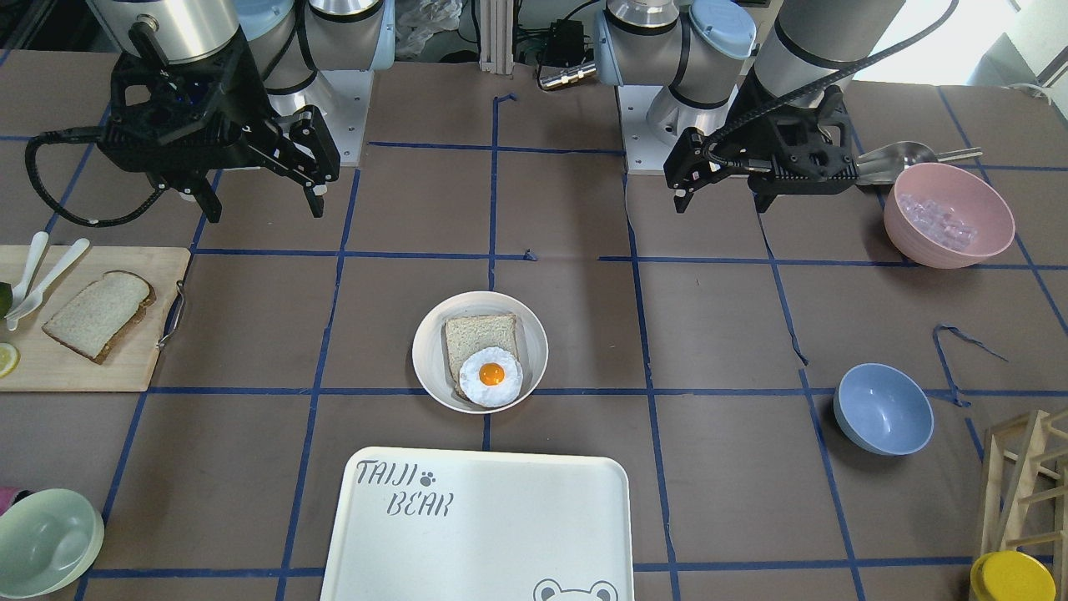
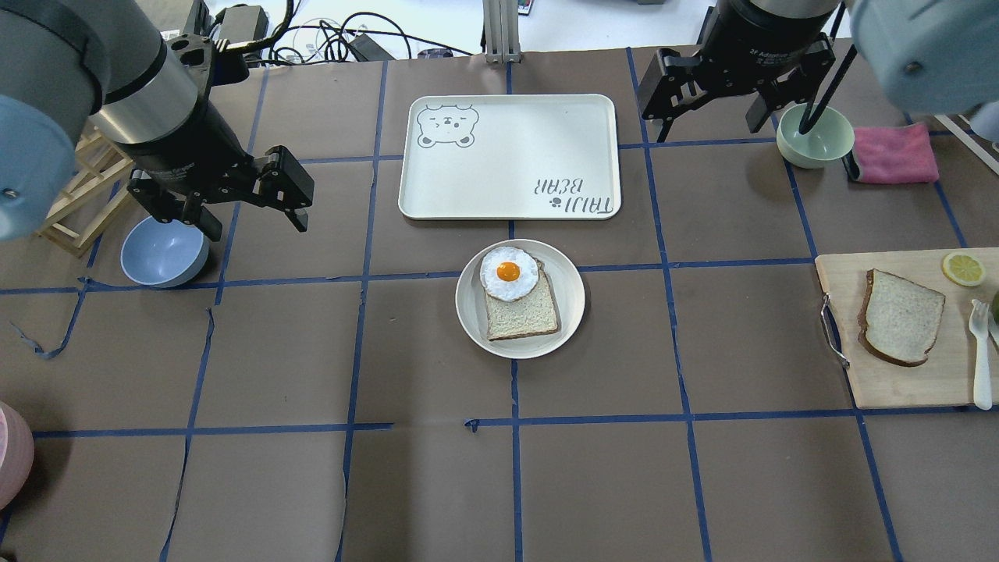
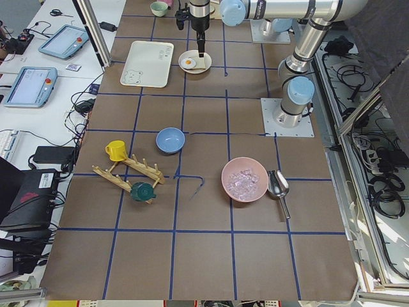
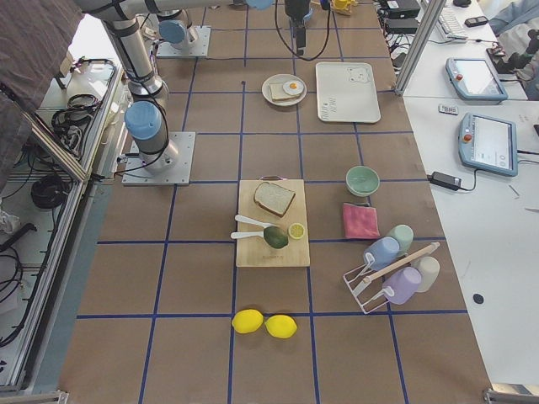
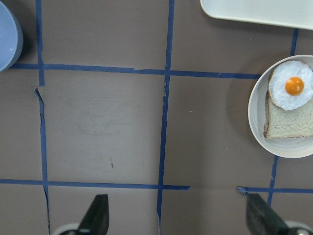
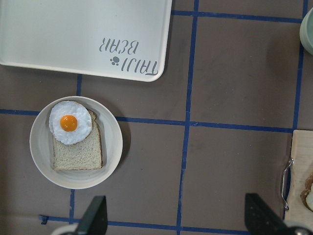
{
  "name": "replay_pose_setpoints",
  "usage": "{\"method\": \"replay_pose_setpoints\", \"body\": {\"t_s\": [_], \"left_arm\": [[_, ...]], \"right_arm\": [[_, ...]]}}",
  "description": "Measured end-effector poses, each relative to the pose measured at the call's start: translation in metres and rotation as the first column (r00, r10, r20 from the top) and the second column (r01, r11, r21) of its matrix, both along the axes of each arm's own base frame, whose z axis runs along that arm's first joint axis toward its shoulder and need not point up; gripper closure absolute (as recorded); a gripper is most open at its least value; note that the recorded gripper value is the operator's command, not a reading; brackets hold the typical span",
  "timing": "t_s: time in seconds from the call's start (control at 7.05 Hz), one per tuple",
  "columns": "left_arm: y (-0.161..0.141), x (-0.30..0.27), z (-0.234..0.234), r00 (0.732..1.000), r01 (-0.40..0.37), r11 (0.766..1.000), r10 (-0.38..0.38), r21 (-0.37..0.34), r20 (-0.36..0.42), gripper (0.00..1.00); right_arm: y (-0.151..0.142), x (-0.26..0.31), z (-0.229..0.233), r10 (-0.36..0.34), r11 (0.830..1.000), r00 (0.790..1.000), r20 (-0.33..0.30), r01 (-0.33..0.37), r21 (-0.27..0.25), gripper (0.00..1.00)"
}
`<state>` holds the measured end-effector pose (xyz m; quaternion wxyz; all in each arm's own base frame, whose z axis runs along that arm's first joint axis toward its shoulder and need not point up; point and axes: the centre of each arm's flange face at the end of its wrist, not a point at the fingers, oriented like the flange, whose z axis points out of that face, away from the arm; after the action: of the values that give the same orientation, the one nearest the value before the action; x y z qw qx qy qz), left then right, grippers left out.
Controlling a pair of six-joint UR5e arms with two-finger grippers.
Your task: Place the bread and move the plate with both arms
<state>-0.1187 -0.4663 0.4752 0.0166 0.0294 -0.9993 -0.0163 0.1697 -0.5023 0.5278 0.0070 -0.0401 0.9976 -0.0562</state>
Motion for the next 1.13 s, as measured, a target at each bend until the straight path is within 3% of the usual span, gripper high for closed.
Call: {"method": "replay_pose_setpoints", "body": {"t_s": [1.13], "left_arm": [[-0.0006, 0.0, -0.0008, 1.0, -0.001, 1.0, 0.001, 0.001, -0.001, 0.0]], "right_arm": [[-0.0025, -0.0019, -0.002, -0.007, 1.0, 1.0, 0.0, 0.007, -0.006, 0.0]]}}
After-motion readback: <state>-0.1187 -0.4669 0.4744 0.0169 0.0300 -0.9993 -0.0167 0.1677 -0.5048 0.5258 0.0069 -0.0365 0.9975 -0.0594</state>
